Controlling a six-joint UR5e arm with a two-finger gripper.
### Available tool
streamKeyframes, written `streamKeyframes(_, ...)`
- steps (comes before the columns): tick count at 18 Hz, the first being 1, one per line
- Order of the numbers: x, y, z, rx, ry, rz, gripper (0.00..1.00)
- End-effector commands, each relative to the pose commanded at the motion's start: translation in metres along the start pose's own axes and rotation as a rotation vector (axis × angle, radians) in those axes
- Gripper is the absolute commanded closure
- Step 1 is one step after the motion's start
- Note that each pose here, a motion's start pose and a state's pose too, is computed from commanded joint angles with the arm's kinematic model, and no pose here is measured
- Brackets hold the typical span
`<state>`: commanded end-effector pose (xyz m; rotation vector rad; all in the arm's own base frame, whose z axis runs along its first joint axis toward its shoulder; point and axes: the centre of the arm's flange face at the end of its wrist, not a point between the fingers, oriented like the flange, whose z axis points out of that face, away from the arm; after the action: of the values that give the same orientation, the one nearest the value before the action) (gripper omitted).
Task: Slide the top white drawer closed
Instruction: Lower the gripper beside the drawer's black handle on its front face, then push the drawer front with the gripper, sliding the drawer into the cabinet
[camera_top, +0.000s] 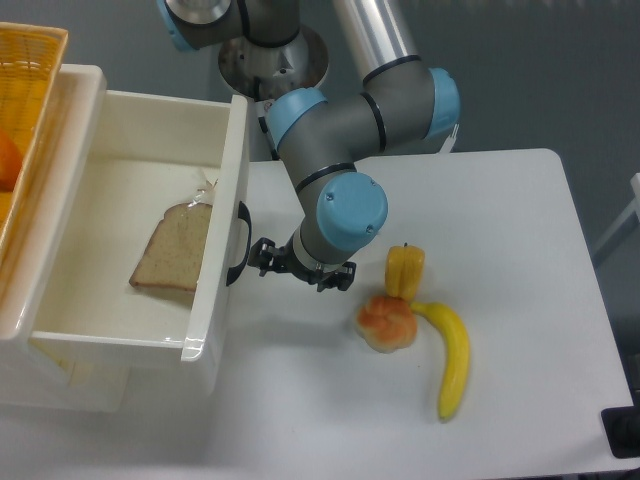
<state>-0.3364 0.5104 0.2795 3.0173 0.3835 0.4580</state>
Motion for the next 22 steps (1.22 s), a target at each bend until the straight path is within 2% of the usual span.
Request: streamKeyframes(22, 0.04, -0.007, -0.016, 0.056, 0.035, 0.05, 0.0)
